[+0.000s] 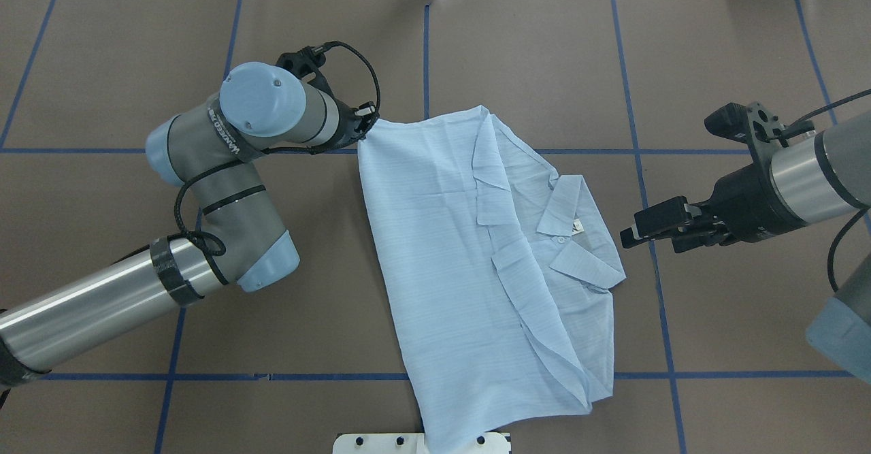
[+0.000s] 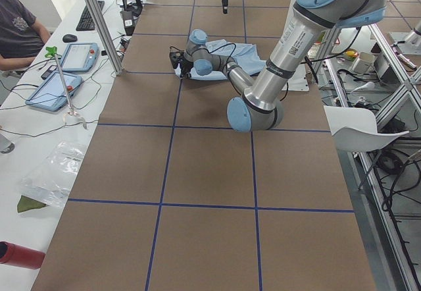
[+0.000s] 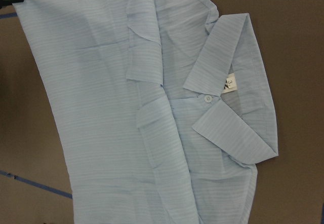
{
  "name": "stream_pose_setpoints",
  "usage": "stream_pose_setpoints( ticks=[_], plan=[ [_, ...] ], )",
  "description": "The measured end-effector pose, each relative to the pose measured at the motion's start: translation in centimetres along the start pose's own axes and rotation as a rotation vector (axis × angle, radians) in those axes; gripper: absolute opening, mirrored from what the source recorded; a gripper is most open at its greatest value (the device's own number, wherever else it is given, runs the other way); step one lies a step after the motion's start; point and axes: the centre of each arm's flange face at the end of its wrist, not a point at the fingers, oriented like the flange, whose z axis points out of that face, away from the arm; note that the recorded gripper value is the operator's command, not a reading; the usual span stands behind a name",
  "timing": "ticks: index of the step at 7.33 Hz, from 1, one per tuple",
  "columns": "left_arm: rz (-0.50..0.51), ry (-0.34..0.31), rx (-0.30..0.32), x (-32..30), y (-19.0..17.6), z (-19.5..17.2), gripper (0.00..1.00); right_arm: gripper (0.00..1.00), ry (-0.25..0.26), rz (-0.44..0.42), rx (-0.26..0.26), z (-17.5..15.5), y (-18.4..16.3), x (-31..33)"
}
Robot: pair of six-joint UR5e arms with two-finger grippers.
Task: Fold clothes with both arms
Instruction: 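Pull the shirt corner with the left gripper away from the robot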
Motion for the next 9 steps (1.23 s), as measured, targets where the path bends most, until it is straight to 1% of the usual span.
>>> stream_pose_setpoints(
  ticks=[1, 2, 4, 5, 6, 7, 9],
  plan=[
    [0.001, 0.023, 0.040, 0.2, -3.2, 2.0, 0.00, 1.00, 0.001, 0.003, 0.007, 0.1, -0.6, 0.0],
    [0.001, 0.067, 0.074, 0.9, -5.5, 3.3, 0.00, 1.00, 0.006, 0.009, 0.012, 0.2, -1.1, 0.1],
    [0.002, 0.179, 0.132, 1.9, -8.5, 3.5, 0.00, 1.00, 0.013, 0.019, 0.021, 0.3, -1.7, 0.5],
    [-0.001, 0.203, 0.157, 1.6, -9.7, 3.7, 0.00, 1.00, 0.016, 0.023, 0.025, 0.3, -2.0, 0.7],
    [-0.002, 0.216, 0.178, 0.9, -10.5, 4.4, 0.43, 1.00, 0.018, 0.025, 0.029, 0.4, -2.2, 0.8],
    [-0.002, 0.223, 0.188, 0.5, -10.9, 4.8, 0.99, 1.00, 0.019, 0.026, 0.032, 0.4, -2.4, 0.8],
    [0.001, 0.226, 0.190, 0.2, -10.9, 5.2, 1.00, 1.00, 0.020, 0.024, 0.041, 0.4, -2.6, 0.7]
  ],
)
